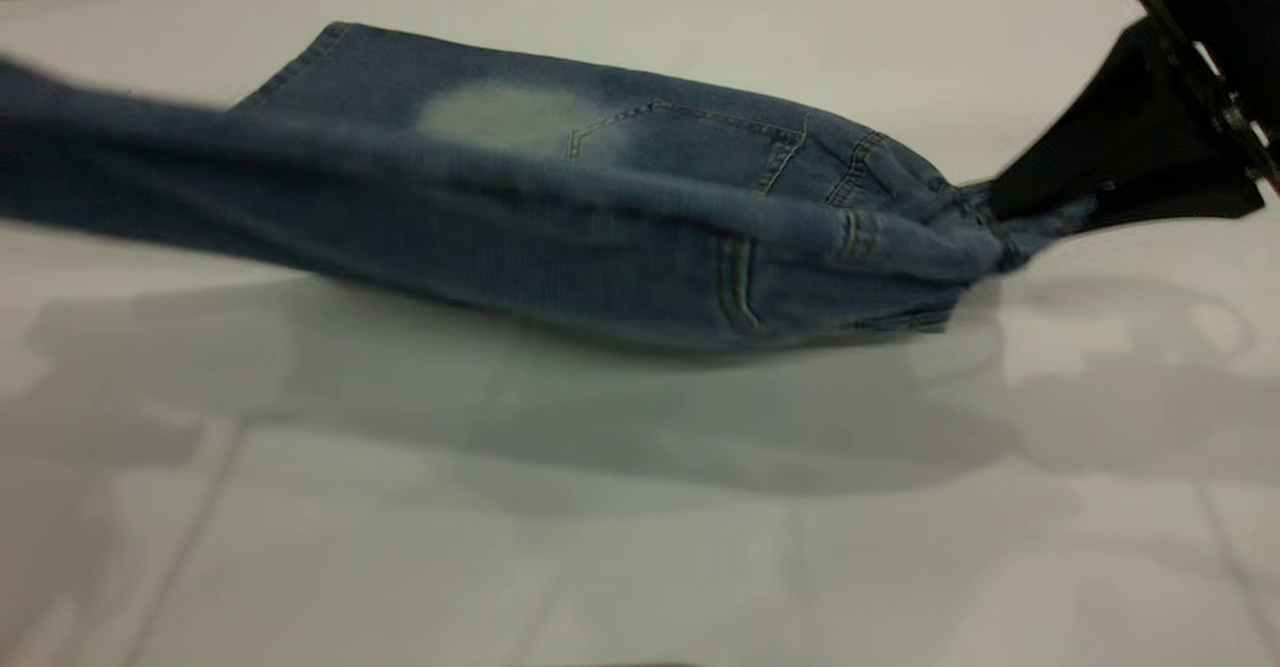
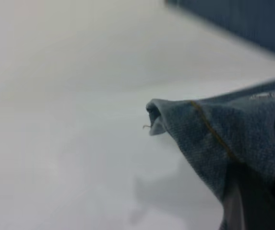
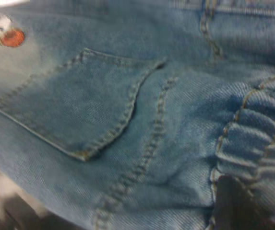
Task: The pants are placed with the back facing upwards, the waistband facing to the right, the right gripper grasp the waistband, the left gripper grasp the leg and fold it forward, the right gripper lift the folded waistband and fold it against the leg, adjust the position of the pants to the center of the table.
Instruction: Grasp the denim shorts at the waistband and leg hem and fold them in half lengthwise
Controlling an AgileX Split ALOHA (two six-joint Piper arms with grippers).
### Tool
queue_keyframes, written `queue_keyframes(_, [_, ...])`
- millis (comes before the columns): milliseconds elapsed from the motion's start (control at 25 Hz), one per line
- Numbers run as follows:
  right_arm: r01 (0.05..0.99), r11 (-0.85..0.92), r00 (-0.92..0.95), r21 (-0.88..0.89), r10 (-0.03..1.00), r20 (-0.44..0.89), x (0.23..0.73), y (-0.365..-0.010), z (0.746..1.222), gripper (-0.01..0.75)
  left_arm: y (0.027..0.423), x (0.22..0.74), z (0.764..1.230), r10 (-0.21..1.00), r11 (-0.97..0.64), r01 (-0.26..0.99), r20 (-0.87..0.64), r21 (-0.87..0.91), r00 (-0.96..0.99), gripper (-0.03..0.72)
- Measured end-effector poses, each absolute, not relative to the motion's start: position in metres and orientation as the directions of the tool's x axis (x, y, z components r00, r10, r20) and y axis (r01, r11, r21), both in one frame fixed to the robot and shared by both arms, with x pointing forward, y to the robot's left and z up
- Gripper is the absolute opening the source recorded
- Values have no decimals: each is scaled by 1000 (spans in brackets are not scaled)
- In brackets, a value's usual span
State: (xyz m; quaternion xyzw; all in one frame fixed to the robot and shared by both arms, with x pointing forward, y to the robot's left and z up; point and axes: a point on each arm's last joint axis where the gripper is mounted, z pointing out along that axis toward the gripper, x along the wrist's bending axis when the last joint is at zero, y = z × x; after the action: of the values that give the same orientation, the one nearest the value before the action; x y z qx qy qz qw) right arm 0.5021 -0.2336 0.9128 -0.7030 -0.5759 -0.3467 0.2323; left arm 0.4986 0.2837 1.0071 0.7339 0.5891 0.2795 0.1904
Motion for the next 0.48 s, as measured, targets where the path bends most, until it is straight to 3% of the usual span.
queue_keyframes(480, [874,-476,352,-99,478,805,557,-233,882,60,268,604,955,967,-254,760,164,599,194,48])
